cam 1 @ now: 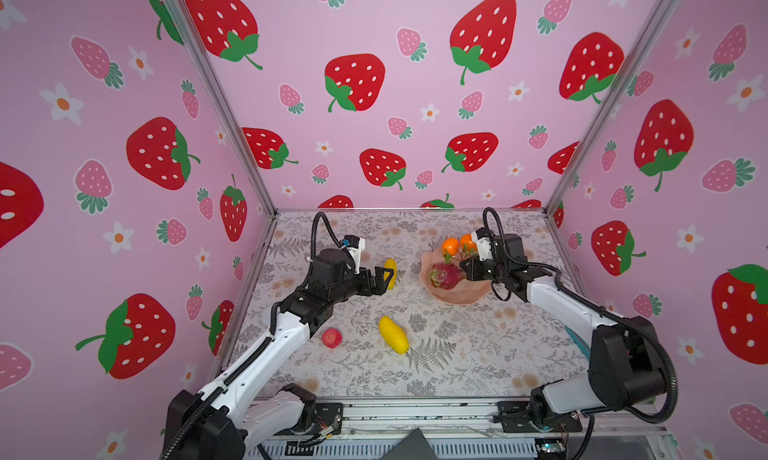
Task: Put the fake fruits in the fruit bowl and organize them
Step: 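Place oranges in the bowl with right gripper while left reaches for yellow fruit, then grasp the small yellow fruit with the left gripper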
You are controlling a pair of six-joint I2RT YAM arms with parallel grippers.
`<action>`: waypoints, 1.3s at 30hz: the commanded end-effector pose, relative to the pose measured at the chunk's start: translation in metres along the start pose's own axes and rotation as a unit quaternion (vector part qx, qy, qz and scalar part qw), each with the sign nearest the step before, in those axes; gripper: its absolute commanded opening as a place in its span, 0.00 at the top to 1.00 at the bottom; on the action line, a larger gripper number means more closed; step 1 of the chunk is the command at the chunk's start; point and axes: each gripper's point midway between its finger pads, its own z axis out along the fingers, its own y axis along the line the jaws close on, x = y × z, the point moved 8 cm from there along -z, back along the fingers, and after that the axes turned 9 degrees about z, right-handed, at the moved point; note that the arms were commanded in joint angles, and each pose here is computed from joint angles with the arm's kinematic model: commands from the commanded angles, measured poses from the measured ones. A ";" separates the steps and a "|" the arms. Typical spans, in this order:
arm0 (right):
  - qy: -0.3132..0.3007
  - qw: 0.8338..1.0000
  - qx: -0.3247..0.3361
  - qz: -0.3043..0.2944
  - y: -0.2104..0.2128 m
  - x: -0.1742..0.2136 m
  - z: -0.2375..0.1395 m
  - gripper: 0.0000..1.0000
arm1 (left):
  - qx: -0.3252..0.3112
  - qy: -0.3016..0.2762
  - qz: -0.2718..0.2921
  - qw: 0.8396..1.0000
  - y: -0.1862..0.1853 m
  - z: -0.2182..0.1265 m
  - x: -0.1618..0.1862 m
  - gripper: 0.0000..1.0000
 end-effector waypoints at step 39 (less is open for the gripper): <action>0.041 0.988 -0.092 0.113 -0.052 -0.009 0.030 0.56 | -0.128 0.138 0.065 0.980 0.041 0.122 0.013 0.03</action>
